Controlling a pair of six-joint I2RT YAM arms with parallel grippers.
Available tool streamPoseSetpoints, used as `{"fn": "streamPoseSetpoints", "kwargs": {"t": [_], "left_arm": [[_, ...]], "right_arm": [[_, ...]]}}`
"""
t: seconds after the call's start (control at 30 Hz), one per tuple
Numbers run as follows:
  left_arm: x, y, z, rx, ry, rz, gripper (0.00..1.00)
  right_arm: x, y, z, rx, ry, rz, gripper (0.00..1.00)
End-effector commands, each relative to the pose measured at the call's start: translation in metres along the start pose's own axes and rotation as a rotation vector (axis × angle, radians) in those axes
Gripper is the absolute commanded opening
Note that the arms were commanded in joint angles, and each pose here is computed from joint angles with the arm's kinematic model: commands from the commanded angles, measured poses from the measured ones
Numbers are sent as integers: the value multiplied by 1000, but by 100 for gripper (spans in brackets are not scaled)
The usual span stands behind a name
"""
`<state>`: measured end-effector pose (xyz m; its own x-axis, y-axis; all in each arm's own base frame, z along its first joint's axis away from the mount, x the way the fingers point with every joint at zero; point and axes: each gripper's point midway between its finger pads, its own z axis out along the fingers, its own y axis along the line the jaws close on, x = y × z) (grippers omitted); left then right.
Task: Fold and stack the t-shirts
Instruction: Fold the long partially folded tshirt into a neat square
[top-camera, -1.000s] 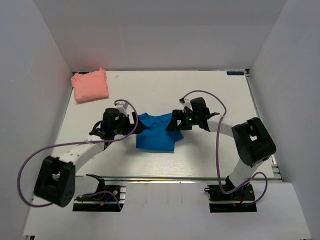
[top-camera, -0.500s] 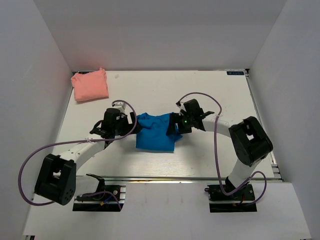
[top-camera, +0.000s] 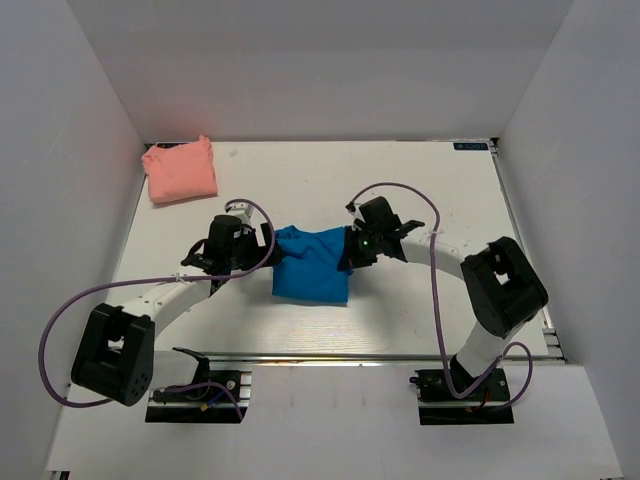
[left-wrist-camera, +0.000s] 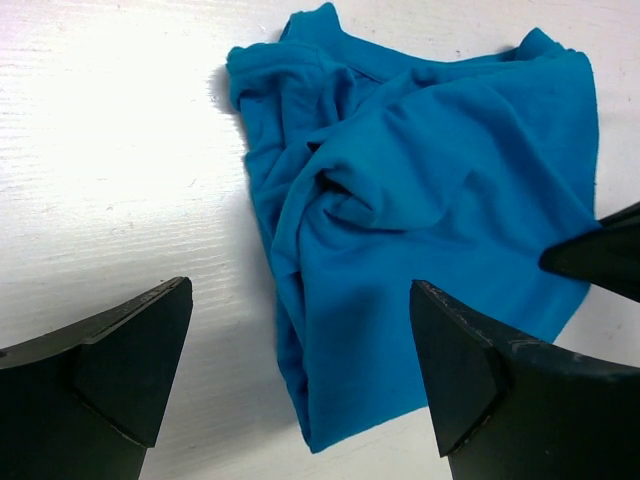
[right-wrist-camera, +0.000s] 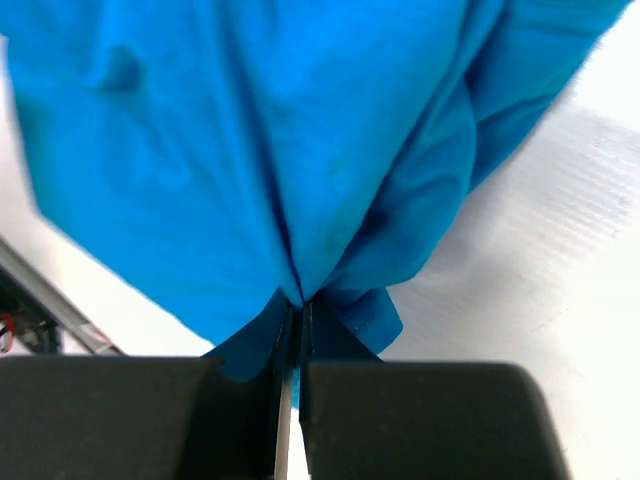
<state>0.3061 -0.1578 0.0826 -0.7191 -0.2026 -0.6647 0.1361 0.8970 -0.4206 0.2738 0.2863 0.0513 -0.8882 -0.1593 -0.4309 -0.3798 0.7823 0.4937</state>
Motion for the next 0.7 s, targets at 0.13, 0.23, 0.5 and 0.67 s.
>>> {"fn": "streamPoseSetpoints", "kwargs": {"t": [0.13,0.23,0.5,0.67], "left_arm": [[-20,-15,-1,55,-50,14,100],[-21,-17,1,67,-54,16,100],[-17,-18,5,80,-34,5,100],[-16,-14,7,60,-34,-6,100]], "right_arm": [[-30,42,-29,-105,-87,-59,0],[-43,74,-37,-285,-182,-141,0],[-23,64,-16,-355,-140,-84,0],[-8,32,1,-295,-106,21,0]]}}
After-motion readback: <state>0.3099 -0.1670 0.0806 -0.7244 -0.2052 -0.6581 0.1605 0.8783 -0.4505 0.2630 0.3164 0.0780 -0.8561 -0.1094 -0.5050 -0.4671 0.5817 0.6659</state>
